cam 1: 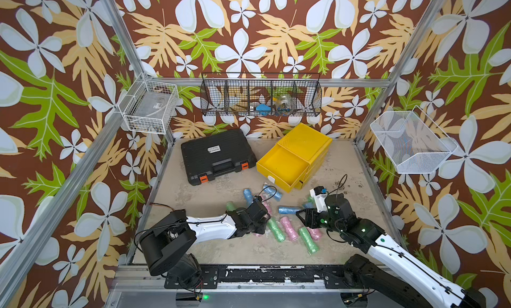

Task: Sort the rolls of trash bags by color and place them into the drawer
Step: Pick up the roll of trash bags from the center of the board, then place the roll of trash bags in the drawer.

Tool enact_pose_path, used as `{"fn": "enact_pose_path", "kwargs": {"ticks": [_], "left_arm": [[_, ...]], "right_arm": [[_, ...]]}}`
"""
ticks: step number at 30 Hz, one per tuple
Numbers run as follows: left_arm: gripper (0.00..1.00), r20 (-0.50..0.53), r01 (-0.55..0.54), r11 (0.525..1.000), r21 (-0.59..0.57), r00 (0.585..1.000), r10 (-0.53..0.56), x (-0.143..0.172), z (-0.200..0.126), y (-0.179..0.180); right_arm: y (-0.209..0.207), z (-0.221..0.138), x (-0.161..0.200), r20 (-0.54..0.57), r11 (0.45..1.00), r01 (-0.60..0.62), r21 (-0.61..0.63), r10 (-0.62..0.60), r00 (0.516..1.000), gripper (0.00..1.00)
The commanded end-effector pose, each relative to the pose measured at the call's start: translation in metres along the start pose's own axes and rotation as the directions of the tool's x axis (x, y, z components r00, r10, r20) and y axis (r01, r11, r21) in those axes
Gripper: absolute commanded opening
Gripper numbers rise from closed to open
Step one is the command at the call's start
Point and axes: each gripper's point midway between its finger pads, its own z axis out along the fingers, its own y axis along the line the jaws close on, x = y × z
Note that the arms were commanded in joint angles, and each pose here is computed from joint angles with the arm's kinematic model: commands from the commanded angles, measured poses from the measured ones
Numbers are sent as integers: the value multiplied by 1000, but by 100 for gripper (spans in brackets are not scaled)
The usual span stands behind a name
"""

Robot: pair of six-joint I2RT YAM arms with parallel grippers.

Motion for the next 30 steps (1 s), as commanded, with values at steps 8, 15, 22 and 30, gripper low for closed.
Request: {"fn": "enact_pose_path", "kwargs": {"ticks": [8,15,22,30], "left_arm": [[25,7,-36,999,38,999,36,-5,-33,-8],[22,65,-113,976,185,993,103,-23,-93,-37],[22,288,-304,920,248,930,229,-81,-171,-76],[22,370,-484,862,153,837,404,-160,-175,-130]], "right_arm": [[2,-11,-23,83,999,23,32,-25,996,62],[15,-25,-57,174,991,119,53,-127,977,62],[34,-57,-94,307,974,214,67,-224,925,67],[17,-81,-128,416,982,162,93,-186,890,67]]}}
